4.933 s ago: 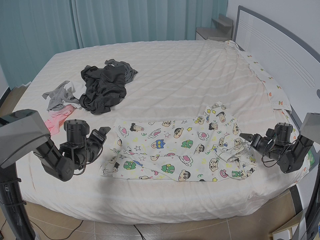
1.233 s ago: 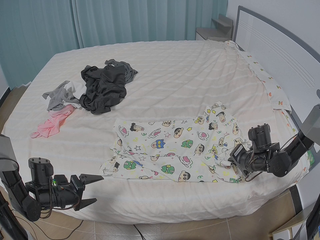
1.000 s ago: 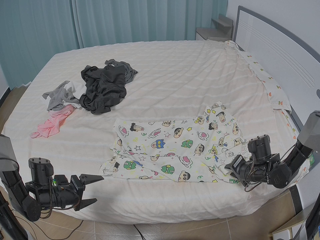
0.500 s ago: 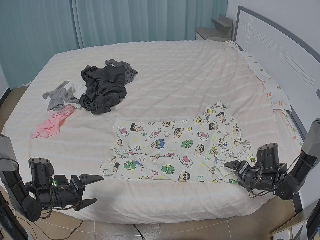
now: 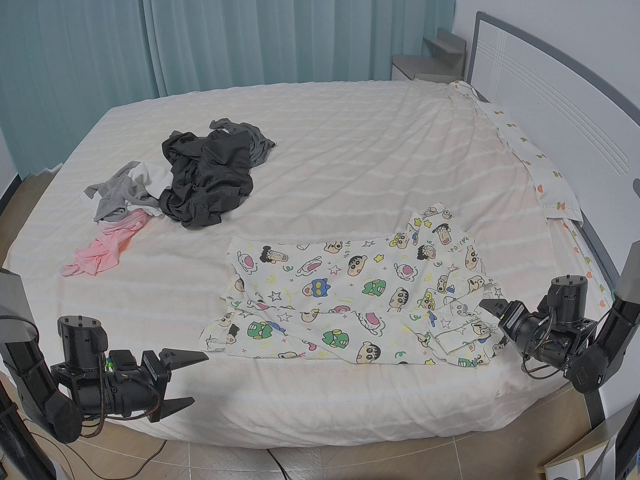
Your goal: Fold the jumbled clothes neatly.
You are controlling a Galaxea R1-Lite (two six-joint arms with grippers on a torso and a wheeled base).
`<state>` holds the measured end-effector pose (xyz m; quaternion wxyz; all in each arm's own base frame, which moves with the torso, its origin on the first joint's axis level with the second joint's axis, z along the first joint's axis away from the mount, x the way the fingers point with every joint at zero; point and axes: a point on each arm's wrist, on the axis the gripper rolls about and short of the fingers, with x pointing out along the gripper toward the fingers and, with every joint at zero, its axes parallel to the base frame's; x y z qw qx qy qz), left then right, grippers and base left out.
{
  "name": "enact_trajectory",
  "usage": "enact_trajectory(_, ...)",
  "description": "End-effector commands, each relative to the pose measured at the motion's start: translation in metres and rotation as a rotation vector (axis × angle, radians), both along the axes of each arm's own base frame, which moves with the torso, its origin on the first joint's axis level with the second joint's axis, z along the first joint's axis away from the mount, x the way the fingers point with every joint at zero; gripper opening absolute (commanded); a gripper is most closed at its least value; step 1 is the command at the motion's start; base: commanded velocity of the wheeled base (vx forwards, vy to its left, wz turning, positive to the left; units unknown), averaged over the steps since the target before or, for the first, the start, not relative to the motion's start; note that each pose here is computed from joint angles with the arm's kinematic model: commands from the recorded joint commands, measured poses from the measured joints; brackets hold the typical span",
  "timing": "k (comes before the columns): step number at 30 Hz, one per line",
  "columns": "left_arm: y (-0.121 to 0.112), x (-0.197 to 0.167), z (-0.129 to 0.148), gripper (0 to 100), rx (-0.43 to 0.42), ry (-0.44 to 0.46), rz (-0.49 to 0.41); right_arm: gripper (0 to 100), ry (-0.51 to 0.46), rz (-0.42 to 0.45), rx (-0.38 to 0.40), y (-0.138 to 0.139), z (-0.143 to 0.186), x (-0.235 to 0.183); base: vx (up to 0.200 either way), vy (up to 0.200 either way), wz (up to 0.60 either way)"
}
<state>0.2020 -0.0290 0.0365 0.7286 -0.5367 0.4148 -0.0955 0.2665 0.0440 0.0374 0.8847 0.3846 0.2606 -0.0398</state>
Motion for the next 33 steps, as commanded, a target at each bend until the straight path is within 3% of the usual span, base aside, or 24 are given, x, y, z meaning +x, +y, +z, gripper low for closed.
enact_trajectory(1, -0.002, 0.0, -0.001, 100, 0.001, 0.003, -0.011, 100, 0.06, 0.009, -0.003, -0.001, -0.029, 0.006, 0.0, 0.0, 0.0)
enact_trajectory(7, -0.005, 0.0, -0.003, 100, 0.023, 0.01, 0.002, 100, -0.035, 0.016, 0.007, 0.001, -0.046, 0.018, 0.0, 0.0, 0.0)
enact_trajectory(23, -0.006, 0.0, -0.003, 100, 0.028, 0.011, 0.001, 100, -0.045, 0.024, 0.009, 0.005, -0.048, 0.023, 0.0, 0.0, 0.0)
enact_trajectory(24, -0.006, 0.0, -0.004, 100, 0.029, 0.012, 0.002, 0, -0.047, 0.024, 0.009, 0.005, -0.049, 0.024, 0.0, 0.0, 0.0)
enact_trajectory(33, -0.006, 0.0, -0.004, 100, 0.029, 0.012, 0.002, 0, -0.061, 0.018, 0.006, 0.005, -0.046, 0.024, 0.0, 0.0, 0.0)
